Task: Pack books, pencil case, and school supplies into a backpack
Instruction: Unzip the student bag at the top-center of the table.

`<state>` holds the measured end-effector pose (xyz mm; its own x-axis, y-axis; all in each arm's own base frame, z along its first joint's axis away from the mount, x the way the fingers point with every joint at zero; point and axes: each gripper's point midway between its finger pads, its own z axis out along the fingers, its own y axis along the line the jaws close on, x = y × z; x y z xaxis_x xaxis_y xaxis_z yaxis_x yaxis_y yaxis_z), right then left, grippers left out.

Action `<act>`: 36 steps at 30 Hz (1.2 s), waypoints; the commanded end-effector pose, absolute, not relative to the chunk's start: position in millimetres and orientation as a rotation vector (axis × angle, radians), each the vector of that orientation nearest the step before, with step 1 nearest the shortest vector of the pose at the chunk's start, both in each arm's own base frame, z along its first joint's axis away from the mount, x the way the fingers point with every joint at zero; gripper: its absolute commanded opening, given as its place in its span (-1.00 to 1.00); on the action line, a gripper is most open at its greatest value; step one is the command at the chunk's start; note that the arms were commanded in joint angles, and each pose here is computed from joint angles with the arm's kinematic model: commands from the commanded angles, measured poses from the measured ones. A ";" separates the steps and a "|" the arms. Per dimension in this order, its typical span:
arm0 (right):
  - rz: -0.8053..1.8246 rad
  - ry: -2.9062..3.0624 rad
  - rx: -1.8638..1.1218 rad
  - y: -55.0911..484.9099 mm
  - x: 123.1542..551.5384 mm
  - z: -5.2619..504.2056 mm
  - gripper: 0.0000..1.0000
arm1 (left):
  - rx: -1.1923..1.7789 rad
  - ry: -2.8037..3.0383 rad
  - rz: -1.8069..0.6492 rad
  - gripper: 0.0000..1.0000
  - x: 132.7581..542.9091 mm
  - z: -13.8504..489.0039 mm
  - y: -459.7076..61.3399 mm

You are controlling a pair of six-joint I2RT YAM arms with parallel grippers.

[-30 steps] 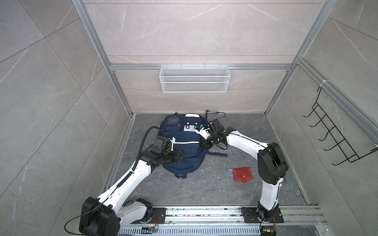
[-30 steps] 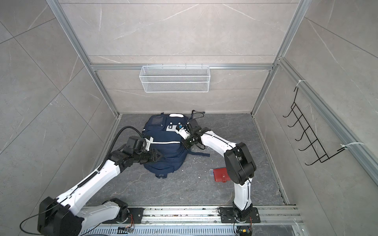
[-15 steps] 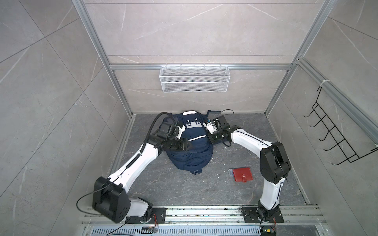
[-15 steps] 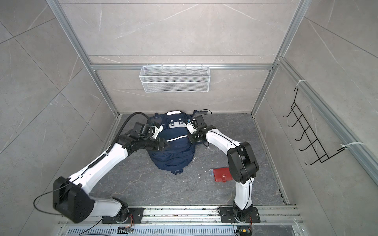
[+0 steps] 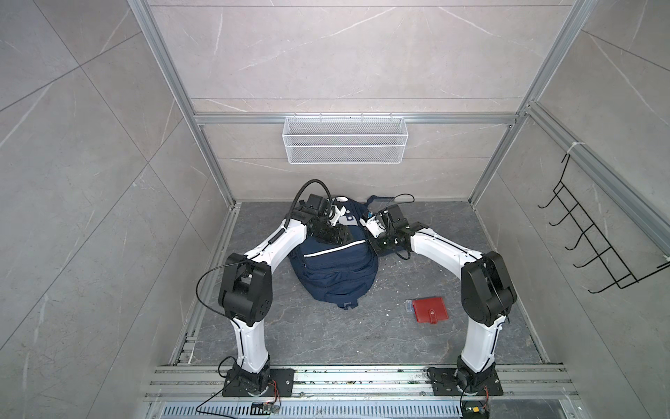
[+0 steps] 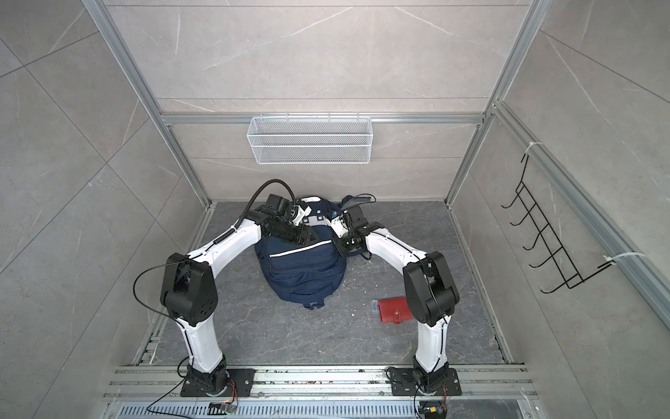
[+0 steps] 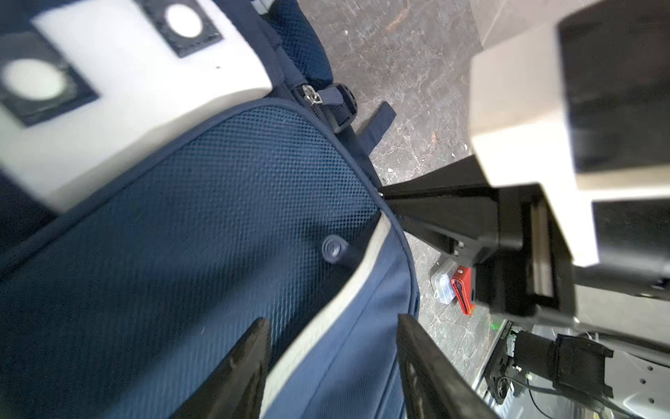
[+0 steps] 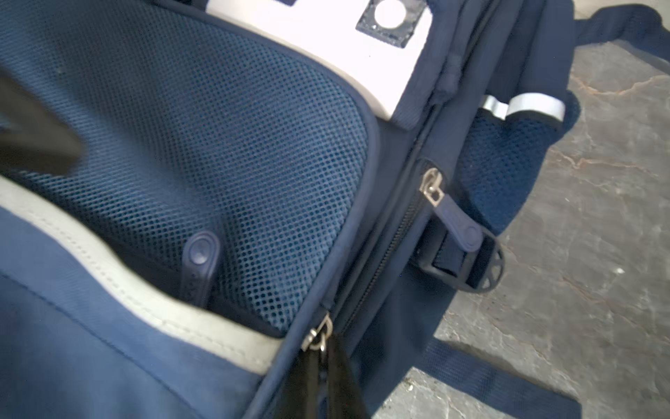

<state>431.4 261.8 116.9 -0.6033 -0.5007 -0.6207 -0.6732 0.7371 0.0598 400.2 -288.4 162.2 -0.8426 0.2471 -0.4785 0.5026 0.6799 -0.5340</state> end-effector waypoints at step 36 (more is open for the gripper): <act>0.546 2.251 -0.956 278.8 413.2 144.8 -1.00 | 0.381 2.537 -1.123 -1.00 382.0 177.0 -307.8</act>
<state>421.1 266.9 120.7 -0.6012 -0.5030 -0.6209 -0.7052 0.6995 0.1161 369.1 -310.5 138.2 -0.8921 0.2225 -0.3933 0.4361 0.6515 -0.6207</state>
